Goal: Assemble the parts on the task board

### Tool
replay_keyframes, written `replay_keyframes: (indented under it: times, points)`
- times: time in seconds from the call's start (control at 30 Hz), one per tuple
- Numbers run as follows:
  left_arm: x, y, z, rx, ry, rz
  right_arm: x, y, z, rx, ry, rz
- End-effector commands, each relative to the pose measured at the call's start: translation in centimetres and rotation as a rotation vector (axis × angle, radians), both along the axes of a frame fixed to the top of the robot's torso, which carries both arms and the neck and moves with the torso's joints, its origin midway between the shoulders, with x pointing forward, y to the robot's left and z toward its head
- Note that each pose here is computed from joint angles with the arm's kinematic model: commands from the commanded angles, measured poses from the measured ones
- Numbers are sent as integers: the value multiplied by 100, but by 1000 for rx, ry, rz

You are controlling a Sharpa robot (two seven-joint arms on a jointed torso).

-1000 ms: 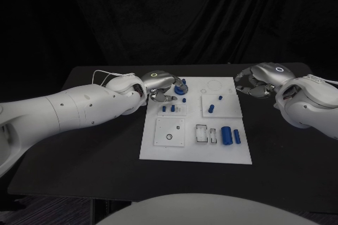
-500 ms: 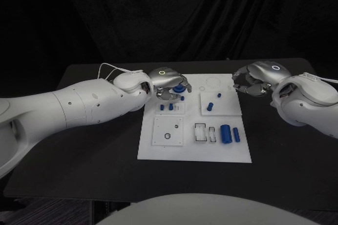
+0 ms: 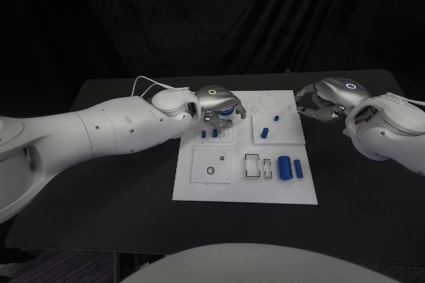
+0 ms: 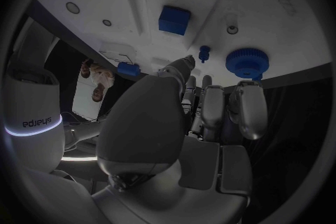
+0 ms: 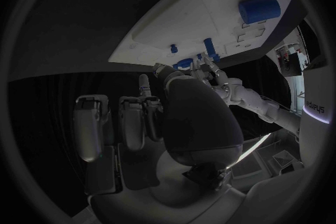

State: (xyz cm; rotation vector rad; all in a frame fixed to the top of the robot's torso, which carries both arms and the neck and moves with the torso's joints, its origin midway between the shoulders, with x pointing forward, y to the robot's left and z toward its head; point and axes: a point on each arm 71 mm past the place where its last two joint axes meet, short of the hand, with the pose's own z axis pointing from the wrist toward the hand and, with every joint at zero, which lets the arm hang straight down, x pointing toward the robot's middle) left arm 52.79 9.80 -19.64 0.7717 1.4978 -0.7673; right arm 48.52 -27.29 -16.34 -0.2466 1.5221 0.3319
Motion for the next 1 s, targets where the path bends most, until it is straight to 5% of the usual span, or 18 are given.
replay_keyframes:
  times: [0.03, 1.0]
  points:
    - [6, -9, -11, 36, 24, 5, 8, -2, 25, 15, -16, -5]
    - [64, 70, -25, 48, 25, 44, 29, 5, 12, 8, -8, -7]
